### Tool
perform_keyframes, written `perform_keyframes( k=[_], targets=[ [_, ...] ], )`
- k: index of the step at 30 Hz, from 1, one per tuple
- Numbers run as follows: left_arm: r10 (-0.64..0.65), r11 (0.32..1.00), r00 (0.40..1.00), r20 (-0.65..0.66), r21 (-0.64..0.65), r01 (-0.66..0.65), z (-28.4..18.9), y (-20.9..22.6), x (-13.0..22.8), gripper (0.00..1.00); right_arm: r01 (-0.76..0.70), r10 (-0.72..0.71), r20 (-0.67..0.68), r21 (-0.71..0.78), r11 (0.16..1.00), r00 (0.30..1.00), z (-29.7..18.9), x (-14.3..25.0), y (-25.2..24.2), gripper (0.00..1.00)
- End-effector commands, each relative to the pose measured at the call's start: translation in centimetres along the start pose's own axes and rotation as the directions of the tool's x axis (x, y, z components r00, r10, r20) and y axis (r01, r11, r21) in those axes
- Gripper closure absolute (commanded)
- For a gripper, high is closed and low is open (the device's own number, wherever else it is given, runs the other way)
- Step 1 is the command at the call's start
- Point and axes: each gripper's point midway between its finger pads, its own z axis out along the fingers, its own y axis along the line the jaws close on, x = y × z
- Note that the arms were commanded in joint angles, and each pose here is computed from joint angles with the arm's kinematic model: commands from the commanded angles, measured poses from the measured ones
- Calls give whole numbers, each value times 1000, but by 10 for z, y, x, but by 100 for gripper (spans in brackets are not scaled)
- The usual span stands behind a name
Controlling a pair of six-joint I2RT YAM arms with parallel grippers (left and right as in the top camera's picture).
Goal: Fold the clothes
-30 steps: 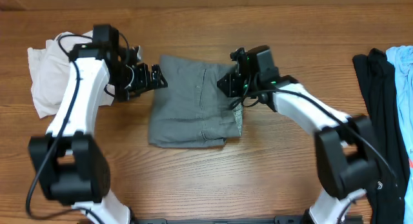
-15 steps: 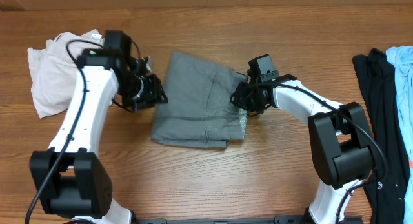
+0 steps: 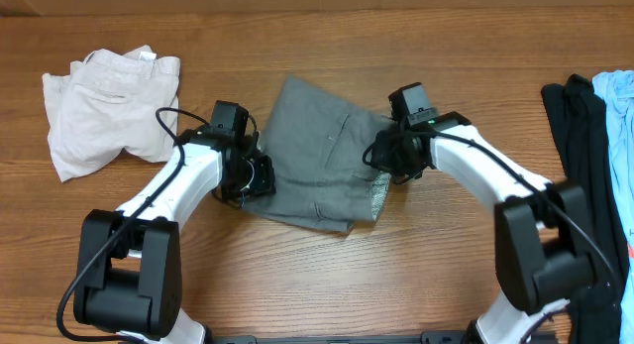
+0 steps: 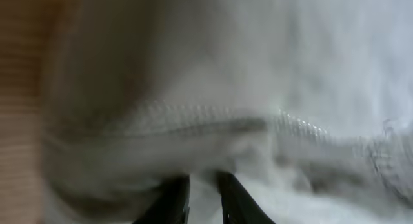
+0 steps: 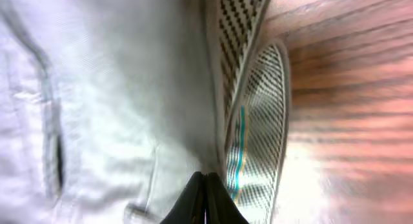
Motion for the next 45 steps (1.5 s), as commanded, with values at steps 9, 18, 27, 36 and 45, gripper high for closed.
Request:
perform_keyframes(
  k=[9, 18, 27, 36, 45],
  targets=[
    [6, 999, 921, 390, -34, 8, 1, 2, -105, 87, 140, -132, 106, -72, 988, 986, -78, 21, 37, 96],
    [-26, 997, 958, 284, 75, 5, -37, -22, -108, 48, 321, -282, 389, -38, 946, 877, -84, -41, 65, 91],
    [46, 998, 989, 143, 26, -50, -99, -34, -79, 39, 332, -248, 482, -95, 939, 840, -28, -84, 85, 96],
    [68, 998, 986, 152, -8, -67, -148, -39, -59, 37, 144, -154, 432, 56, 988, 889, 6, -112, -1, 96],
    [63, 998, 991, 120, -13, -62, -153, -37, -45, 37, 102, -100, 225, 3, 995, 969, 14, -86, -48, 96]
  ],
)
